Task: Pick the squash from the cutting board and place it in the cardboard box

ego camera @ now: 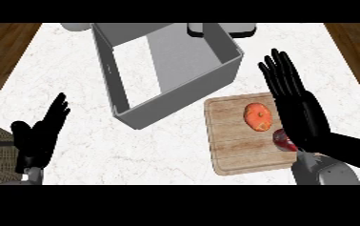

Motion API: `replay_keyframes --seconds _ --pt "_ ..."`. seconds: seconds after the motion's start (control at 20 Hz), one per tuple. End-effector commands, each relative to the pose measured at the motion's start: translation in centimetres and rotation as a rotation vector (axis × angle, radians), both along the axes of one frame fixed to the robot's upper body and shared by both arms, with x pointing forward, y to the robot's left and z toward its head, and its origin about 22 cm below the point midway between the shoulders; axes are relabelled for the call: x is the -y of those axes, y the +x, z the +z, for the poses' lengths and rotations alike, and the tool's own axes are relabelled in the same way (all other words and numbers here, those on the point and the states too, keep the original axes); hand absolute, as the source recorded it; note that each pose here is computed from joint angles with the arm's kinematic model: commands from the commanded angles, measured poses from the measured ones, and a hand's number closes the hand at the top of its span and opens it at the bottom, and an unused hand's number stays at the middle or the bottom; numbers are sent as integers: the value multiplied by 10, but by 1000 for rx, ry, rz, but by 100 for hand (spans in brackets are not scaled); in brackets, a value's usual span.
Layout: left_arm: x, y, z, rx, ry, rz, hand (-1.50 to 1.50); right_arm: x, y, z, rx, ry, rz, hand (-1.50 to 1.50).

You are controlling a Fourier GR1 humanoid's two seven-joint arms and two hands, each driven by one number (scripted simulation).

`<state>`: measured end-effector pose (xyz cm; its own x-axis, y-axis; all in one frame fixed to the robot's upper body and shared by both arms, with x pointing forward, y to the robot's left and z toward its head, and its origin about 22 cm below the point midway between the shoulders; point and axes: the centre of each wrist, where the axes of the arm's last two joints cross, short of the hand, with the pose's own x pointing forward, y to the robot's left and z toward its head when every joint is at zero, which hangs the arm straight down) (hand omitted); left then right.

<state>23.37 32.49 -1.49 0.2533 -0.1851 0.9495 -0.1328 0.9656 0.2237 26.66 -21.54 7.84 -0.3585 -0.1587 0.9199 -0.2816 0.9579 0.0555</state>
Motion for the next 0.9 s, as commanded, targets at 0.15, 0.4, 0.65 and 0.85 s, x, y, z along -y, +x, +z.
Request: replay_keyframes --seconds 0.15,0.4,0.65,0.85 --pt "-29 22 32 96 267 54 0 63 14 -29 -132 -97 241 -150" --pt "-33 16 29 77 317 42 0 85 27 42 120 -821 285 -150" --pt "-33 21 33 92 352 36 0 143 10 -73 -11 -357 337 -150" --pt "-15 34 32 97 348 34 0 165 29 -69 94 -383 419 -150"
